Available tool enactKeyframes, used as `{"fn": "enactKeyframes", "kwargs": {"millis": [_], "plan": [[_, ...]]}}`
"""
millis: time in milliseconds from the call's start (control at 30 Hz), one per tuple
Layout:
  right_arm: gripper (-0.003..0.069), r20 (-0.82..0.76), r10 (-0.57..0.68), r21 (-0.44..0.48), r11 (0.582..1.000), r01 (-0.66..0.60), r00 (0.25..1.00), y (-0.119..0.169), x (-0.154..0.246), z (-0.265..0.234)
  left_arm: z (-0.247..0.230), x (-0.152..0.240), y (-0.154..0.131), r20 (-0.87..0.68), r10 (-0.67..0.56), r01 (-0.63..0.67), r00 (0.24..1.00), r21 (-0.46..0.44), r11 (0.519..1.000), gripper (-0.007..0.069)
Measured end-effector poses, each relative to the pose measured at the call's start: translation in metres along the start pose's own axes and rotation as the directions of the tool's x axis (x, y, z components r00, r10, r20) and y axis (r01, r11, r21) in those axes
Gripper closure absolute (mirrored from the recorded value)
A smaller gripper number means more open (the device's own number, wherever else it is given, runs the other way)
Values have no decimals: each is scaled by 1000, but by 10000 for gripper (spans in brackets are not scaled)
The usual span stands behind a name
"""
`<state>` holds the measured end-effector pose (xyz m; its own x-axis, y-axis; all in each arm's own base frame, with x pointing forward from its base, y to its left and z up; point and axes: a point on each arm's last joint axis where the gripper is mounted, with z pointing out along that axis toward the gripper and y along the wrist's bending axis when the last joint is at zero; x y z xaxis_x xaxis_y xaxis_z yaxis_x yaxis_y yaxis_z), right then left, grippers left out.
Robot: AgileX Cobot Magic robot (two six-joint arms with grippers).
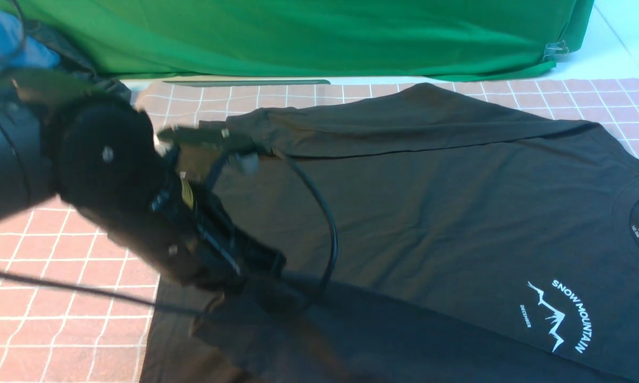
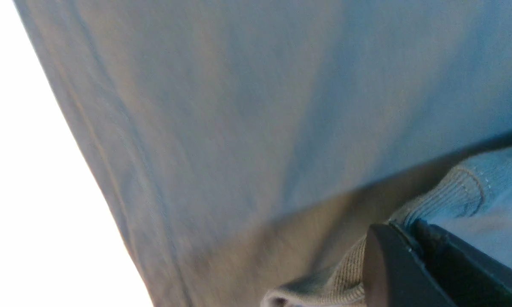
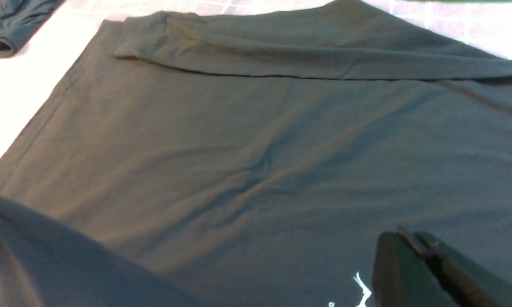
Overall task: Fold a long-sleeved shirt over a pink coffee tablecloth.
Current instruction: 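Fold the left side of the black T-shirt inward over its body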
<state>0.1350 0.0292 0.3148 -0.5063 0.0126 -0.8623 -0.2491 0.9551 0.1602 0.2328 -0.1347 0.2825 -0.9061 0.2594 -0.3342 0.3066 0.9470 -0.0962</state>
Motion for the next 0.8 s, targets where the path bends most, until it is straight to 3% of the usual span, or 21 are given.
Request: {"fn": "enactKeyframes", "kwargs": {"millis": [333,800], "plan": [[614,5,0,2,1000,0,1000,0,0,0,9,-29,29,28,-74,76,997,-55,996,580],[608,5,0,2,1000,0,1000,0,0,0,30,-59,51,171,-78,94,982,-84,992,580]]}}
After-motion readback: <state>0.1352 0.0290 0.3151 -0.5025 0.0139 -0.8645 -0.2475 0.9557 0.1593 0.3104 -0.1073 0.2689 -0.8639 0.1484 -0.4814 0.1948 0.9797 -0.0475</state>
